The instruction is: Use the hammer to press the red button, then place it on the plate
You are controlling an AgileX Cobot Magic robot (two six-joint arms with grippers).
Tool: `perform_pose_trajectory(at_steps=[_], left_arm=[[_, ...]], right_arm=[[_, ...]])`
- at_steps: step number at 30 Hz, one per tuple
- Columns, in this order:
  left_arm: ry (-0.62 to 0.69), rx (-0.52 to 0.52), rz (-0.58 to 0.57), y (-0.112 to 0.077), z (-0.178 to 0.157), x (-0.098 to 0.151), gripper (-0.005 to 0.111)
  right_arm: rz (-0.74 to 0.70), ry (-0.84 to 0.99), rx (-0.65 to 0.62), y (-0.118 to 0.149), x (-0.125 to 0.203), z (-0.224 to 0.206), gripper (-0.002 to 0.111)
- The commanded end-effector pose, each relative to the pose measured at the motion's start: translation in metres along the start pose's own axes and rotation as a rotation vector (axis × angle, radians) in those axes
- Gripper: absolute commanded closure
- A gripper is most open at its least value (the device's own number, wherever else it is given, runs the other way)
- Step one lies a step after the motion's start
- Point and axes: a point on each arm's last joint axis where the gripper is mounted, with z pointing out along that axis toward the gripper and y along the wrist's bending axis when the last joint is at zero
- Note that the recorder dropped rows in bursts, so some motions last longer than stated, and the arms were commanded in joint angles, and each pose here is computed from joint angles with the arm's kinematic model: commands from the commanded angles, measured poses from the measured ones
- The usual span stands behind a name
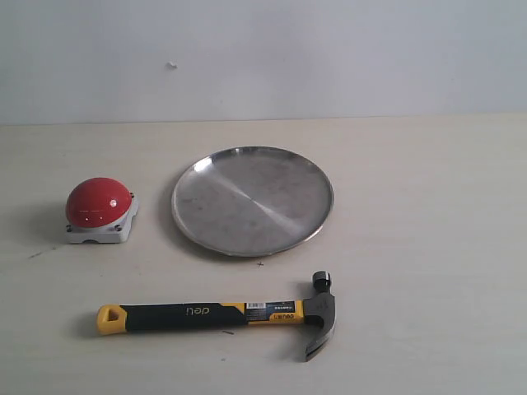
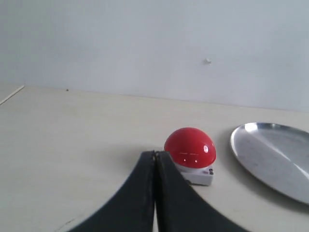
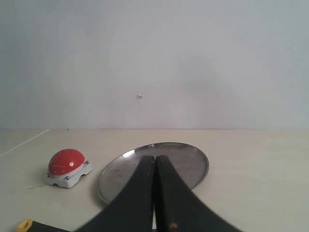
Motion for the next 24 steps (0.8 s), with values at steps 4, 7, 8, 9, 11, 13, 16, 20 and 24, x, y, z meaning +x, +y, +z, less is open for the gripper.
perform_pose_trajectory(at_steps=[4, 7, 8, 9, 11, 13, 16, 20, 24], left_arm=[[-0.090, 0.012, -0.087, -0.0007, -0.0005, -0.0074, 0.107], [-0.096, 0.014, -0.116, -0.0007, -0.0006, -0.0080, 0.107], [-0.096, 0.014, -0.116, -0.0007, -0.0006, -0.0080, 0.107], [-0.096, 0.014, -0.116, -0.0007, -0.0006, -0.0080, 0.107], [-0.096, 0.014, -0.116, -0.0007, -0.0006, -0.0080, 0.107], [-0.096, 0.014, -0.116, -0.0007, -0.0006, -0.0080, 0.107], [-0.096, 0.014, -0.116, -0.0007, -0.0006, -0.0080, 0.107], [-0.096, 0.014, -0.116, -0.0007, -0.0006, -0.0080, 0.107], [-0.102, 0.017, -0.163, -0.0008, -0.0006, -0.0086, 0.107]], right_arm=[[-0.013, -0.011, 0.003, -0.0004, 0.0006, -0.0003, 0.108], [-0.013, -0.011, 0.003, -0.0004, 0.0006, -0.0003, 0.108], [-0.013, -0.011, 0.003, -0.0004, 0.0006, -0.0003, 0.108], [-0.013, -0.011, 0.003, -0.0004, 0.0006, -0.0003, 0.108], [-0.013, -0.011, 0.003, -0.0004, 0.0006, -0.0003, 0.108], [-0.013, -0.011, 0.003, -0.0004, 0.0006, -0.0003, 0.108], [-0.013, -0.011, 0.003, -0.0004, 0.0006, -0.0003, 0.108], [-0.013, -0.011, 0.003, -0.0004, 0.0006, -0.0003, 0.108], [-0.013, -0.011, 0.003, -0.0004, 0.0006, -0.0003, 0.108]])
